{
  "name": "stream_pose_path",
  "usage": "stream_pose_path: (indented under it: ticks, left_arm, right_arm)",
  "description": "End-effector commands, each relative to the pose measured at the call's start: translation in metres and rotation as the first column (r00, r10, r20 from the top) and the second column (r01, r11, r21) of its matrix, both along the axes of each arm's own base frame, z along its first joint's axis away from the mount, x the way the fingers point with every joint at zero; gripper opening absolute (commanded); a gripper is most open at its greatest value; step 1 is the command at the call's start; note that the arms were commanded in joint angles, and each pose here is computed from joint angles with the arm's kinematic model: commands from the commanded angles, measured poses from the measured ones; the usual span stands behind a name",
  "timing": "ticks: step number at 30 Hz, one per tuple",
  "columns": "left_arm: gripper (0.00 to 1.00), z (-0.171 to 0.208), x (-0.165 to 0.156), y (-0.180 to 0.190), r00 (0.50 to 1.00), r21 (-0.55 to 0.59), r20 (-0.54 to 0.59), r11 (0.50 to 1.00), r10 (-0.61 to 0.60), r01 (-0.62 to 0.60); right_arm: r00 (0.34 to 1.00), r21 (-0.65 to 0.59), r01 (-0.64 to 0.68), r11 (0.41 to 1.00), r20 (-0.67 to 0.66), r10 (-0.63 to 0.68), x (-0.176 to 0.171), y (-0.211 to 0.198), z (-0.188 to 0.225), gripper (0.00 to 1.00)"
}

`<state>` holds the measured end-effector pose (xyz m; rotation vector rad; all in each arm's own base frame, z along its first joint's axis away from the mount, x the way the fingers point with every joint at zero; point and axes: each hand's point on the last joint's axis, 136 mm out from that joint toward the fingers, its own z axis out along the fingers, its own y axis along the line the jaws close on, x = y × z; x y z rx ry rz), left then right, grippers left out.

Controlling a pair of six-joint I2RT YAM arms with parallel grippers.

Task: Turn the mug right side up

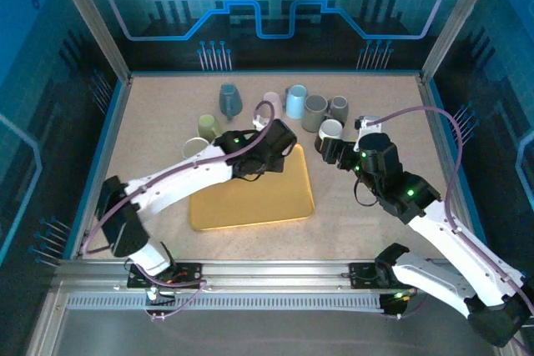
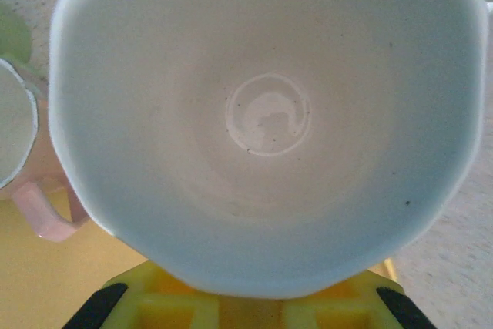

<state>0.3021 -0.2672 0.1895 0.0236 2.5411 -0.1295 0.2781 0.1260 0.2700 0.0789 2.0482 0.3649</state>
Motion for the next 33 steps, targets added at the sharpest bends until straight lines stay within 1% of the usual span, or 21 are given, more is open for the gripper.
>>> stream_pose_path:
  ticks: [1,4,8,9,10,15,22,27,33]
  left_arm:
    - [0.00,0.008,0.016,0.015,0.991,0.070,0.076,0.991,0.110,-0.116]
    - [0.00,-0.011,0.020,0.016,0.991,0.094,0.065,0.988,0.121,-0.126]
    - [0.00,-0.039,0.026,0.022,0.987,0.106,0.014,0.981,0.162,-0.163]
    - [0.01,-0.043,0.028,0.024,0.986,0.109,0.011,0.980,0.167,-0.167]
    - [0.02,-0.047,0.029,0.025,0.986,0.111,0.010,0.980,0.168,-0.168]
    - [0.03,-0.064,0.034,0.034,0.983,0.146,-0.009,0.973,0.182,-0.179]
    - [0.08,-0.079,0.038,0.041,0.979,0.165,-0.026,0.966,0.204,-0.197]
    - [0.09,-0.083,0.042,0.048,0.975,0.174,-0.027,0.962,0.220,-0.212]
    - [0.13,-0.088,0.042,0.052,0.973,0.183,-0.036,0.958,0.229,-0.219]
  right_arm:
    - [1.000,-0.034,-0.002,0.999,0.015,0.002,-0.002,-0.005,0.004,0.83]
    - [1.000,-0.043,-0.025,0.999,0.008,0.025,-0.002,-0.002,0.000,0.83]
    - [0.999,-0.040,-0.052,0.998,-0.001,0.053,-0.001,0.004,-0.003,0.83]
    - [0.998,-0.036,-0.058,0.998,-0.007,0.058,-0.001,0.005,-0.004,0.83]
    - [0.997,-0.045,-0.069,0.997,-0.036,0.067,-0.002,0.006,-0.018,0.83]
    - [0.994,-0.046,-0.084,0.995,-0.067,0.081,-0.002,0.010,-0.031,0.83]
    - [0.993,-0.045,-0.090,0.995,-0.078,0.087,-0.001,0.011,-0.034,0.83]
    - [0.993,-0.041,-0.090,0.995,-0.087,0.086,-0.001,0.013,-0.037,0.83]
    - [0.992,-0.025,-0.087,0.996,-0.092,0.085,-0.001,0.014,-0.037,0.83]
